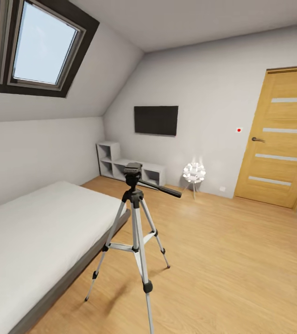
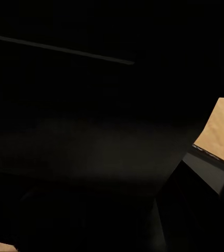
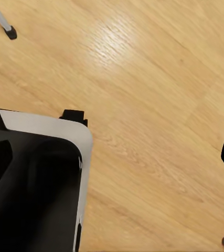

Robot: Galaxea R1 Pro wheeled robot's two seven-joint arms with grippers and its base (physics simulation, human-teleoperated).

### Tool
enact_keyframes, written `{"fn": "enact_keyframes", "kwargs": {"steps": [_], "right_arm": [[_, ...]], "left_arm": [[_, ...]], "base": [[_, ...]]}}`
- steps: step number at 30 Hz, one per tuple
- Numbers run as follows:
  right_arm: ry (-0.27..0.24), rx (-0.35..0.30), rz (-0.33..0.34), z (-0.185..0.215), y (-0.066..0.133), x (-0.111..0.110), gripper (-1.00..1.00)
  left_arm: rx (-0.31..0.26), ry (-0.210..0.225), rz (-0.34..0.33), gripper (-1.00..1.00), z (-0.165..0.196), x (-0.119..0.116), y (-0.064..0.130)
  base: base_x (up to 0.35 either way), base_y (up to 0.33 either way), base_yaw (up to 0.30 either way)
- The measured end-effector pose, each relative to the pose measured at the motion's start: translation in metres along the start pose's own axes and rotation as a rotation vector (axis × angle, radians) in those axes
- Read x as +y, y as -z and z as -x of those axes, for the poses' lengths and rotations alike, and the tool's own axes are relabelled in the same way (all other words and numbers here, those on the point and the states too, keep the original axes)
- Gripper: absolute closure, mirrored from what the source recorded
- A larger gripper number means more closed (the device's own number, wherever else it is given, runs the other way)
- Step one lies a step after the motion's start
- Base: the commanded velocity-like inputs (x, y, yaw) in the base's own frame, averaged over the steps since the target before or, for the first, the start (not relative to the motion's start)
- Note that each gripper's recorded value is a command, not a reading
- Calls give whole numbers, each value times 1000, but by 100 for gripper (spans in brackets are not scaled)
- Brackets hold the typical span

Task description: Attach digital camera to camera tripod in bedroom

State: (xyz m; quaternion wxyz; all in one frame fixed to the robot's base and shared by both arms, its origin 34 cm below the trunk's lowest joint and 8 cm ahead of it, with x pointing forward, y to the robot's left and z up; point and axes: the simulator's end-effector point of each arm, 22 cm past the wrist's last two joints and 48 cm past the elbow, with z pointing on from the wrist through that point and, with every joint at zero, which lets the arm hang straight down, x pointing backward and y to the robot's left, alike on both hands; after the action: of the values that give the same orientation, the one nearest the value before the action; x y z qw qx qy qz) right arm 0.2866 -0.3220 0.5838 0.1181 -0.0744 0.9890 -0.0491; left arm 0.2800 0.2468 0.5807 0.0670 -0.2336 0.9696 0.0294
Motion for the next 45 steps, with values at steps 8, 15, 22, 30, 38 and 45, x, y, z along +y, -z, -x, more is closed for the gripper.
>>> {"fn": "enact_keyframes", "kwargs": {"steps": [8, 15, 22, 30, 38, 45], "right_arm": [[3, -8, 0, 2, 0, 0, -100], [3, -11, 1, 2, 0, 1, -100], [3, -11, 1, 3, 0, 0, -100], [3, -11, 0, 2, 2, -1, -100], [3, -11, 0, 2, 2, -1, -100], [2, -11, 0, 2, 8, -1, -100]], "left_arm": [[7, 45, -1, 100, -2, -1, 0], [9, 65, -1, 100, -2, 0, 0], [-15, 66, -1, 100, 3, -1, 0], [-37, 71, 0, 100, 7, 0, 2], [-40, 72, 0, 100, 8, 0, 2], [-39, 73, 1, 100, 7, 1, 8]], "base": [[0, 0, -6], [0, 0, 0], [0, 0, 0], [0, 0, 0], [0, 0, 0], [0, 0, 0]]}}
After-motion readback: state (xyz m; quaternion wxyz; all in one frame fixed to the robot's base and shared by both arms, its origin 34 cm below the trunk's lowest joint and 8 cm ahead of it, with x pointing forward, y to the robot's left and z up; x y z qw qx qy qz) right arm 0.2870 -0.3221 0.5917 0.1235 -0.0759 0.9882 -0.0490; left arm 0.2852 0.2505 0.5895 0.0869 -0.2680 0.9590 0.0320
